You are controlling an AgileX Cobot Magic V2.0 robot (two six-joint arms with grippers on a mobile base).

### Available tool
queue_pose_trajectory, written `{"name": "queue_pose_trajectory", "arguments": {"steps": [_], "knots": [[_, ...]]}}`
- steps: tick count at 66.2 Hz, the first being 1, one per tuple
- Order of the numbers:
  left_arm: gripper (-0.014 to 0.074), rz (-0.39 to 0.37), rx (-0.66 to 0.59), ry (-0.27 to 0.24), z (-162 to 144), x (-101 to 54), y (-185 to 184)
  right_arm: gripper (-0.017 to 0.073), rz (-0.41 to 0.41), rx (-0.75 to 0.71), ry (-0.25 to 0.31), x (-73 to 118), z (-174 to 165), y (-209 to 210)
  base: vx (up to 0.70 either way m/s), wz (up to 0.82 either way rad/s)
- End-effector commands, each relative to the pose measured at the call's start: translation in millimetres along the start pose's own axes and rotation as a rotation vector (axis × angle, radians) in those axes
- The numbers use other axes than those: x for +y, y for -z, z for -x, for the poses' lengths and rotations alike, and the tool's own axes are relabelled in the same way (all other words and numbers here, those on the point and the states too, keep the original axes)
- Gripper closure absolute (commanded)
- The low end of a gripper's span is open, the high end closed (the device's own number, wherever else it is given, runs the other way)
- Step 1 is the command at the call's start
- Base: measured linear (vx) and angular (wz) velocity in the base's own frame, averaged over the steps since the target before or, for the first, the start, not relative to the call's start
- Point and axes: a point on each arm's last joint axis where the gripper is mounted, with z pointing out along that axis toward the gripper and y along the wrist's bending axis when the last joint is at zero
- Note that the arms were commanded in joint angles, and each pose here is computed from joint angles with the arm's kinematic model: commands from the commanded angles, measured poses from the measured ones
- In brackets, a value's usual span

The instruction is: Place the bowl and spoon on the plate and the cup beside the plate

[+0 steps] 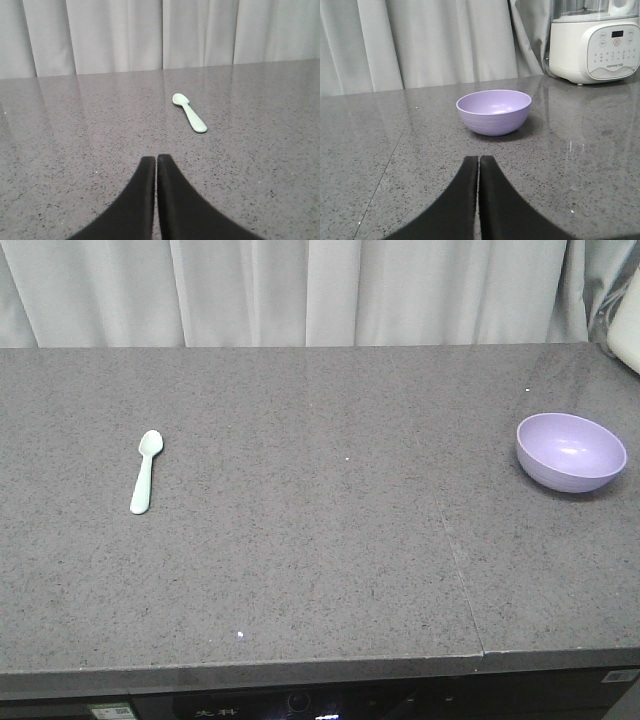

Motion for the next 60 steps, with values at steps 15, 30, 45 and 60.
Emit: {"name": "queue_pose_trajectory", "arguments": {"steps": [15,30,45,60], "knots": [[0.0599,-0.004,-0.065,0.011,-2.1,0.0,-0.3,0.0564,0.003,-0.073,0.010,0.4,2.1,0.3,0.03,0.00],[0.0599,-0.004,-0.065,0.011,-2.1,0.0,-0.3,0.0564,0.003,-0.073,0.010,0.4,2.1,0.3,0.02,0.00],[0.0599,-0.004,-0.065,0.011,-2.1,0.0,-0.3,0.0564,0.003,-0.073,0.010,0.4,2.1,0.3,0.02,0.00],[0.0599,-0.004,-0.065,0.011,-2.1,0.0,-0.3,0.0564,0.003,-0.073,0.010,0.4,2.1,0.3,0.02,0.01]]}}
